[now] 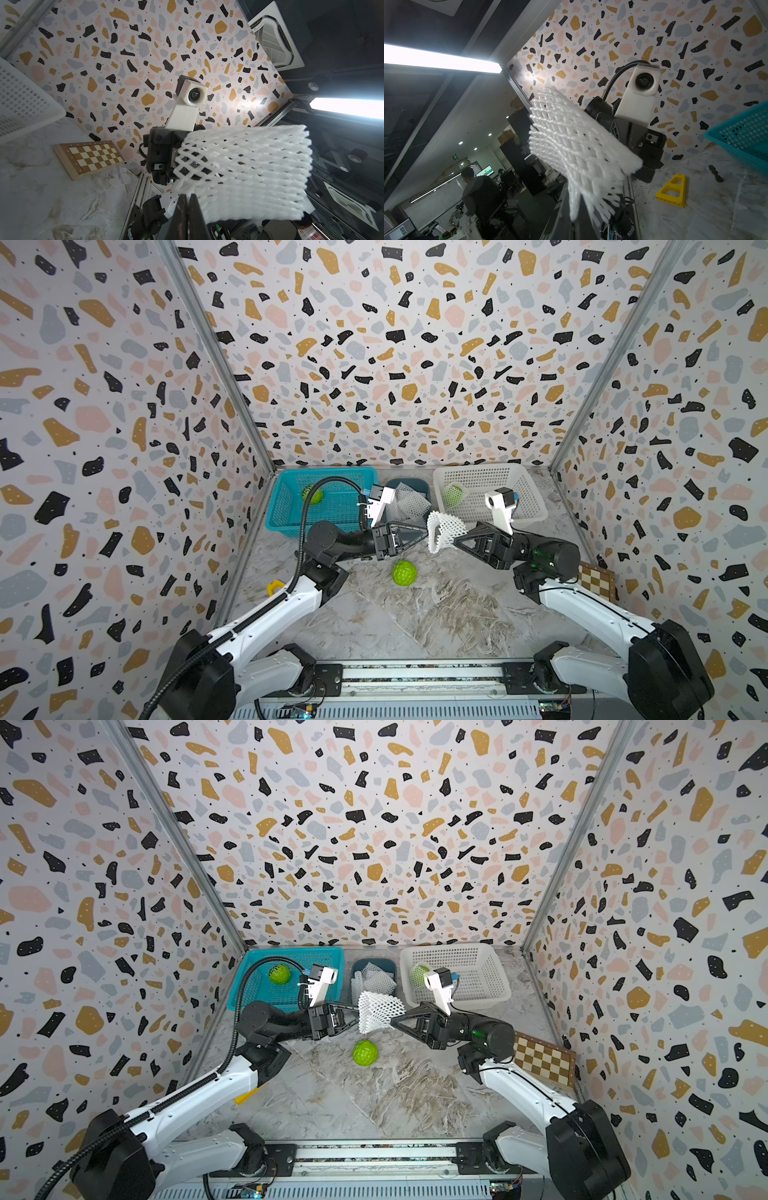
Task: Sleeve custard apples in foam nets
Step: Open the foam net, then put on the foam net on the custard apple.
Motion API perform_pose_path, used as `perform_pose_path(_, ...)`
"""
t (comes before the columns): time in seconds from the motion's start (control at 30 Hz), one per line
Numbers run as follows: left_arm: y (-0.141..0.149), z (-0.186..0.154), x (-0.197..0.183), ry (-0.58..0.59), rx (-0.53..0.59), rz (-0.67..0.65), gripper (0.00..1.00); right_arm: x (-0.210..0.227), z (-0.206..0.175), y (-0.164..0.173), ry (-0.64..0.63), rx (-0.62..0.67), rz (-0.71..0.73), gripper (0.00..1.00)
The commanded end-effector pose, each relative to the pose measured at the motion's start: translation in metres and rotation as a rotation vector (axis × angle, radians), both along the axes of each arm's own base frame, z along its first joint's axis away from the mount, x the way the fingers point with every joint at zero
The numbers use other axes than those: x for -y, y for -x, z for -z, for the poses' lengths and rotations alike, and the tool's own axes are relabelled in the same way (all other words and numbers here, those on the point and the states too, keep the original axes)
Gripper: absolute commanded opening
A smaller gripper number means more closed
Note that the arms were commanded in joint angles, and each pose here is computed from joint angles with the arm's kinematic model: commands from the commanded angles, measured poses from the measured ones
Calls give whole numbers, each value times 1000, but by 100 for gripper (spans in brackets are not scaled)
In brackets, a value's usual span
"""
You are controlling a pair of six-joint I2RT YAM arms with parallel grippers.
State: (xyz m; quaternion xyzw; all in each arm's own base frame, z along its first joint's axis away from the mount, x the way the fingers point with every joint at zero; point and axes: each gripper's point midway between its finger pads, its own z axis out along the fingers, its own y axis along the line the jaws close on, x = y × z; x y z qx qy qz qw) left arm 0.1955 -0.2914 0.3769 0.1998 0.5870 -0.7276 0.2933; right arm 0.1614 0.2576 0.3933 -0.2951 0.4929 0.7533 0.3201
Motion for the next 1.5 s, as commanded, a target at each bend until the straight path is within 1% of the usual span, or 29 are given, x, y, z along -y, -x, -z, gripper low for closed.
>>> perform_pose_path(0.0,-8,1,-8,-5,16,-81,0,-1,1,-6,11,11,34,0)
perform_pose_path(0.1,-17,8,-14,-19,-15,-133,0,-3,9,-11,29,-21,40,0)
perform_pose_path(0.27,-38,30,-28,-40,-106,-237,0,-4,28,-26,67,-101,73,0)
perform_pose_path(0.33,-42,37,-30,-51,-133,-257,0,-5,34,-30,82,-118,78,0)
perform_pose_path(0.47,-45,47,-29,-70,-162,-256,0,-9,48,-39,114,-164,93,0)
perform_pose_path(0.7,-49,56,-32,-95,-180,-285,0,-10,64,-47,140,-198,108,0)
perform_pose_path(0.83,-53,67,-34,-120,-201,-305,0,-8,76,-55,154,-224,129,0)
perform_pose_path(0.97,-59,82,-37,-143,-238,-330,0,-7,87,-60,171,-245,142,0)
perform_pose_path(1.23,-66,103,-39,-188,-275,-358,0,-10,110,-70,205,-282,161,0)
perform_pose_path(1.47,-72,131,-44,-243,-317,-396,0,-13,135,-77,245,-313,174,0)
